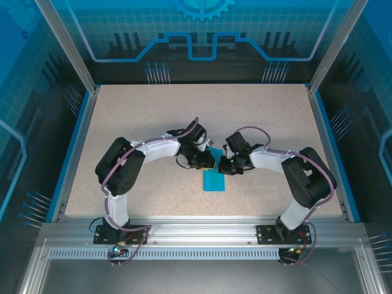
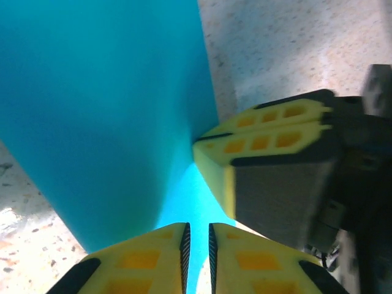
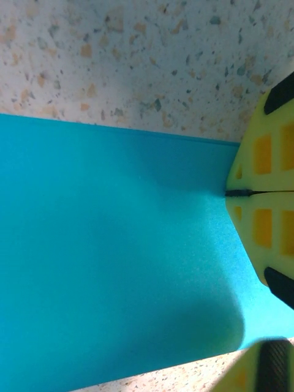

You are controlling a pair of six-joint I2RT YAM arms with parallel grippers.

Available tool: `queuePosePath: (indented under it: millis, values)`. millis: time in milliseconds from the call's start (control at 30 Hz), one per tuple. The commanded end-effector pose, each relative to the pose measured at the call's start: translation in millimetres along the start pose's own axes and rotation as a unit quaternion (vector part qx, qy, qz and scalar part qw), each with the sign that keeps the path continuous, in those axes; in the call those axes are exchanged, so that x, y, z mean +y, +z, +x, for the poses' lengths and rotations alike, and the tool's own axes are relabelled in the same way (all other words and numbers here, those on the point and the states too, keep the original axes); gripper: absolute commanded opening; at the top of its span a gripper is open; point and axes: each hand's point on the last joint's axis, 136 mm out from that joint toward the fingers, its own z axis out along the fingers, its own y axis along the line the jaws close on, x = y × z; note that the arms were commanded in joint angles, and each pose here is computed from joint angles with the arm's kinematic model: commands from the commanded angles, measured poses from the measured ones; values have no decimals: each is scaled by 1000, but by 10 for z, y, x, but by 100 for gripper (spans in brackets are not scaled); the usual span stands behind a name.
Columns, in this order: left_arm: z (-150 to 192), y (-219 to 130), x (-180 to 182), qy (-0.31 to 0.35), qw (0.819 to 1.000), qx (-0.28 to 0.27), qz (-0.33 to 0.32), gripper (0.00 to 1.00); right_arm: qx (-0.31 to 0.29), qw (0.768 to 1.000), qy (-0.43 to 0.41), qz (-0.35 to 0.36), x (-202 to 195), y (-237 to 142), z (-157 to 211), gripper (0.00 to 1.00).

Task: Fold a paper plane with a square sheet of paper (fold left side to right side)
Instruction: First fold the square sheet of paper in half at the center of the table.

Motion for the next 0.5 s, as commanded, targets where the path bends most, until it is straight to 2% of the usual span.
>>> queuePosePath:
  millis: [0, 267, 467]
  values:
    - [75, 99, 137, 2, 1000, 15, -8, 19, 66, 996, 8, 67, -330, 160, 379, 6]
    - [150, 187, 536, -24, 997, 21, -64, 16, 76, 994, 1, 78, -367, 158, 409, 6]
    - [190, 104, 727, -42, 996, 18, -73, 15, 79, 993, 3, 85, -410, 169, 433, 6]
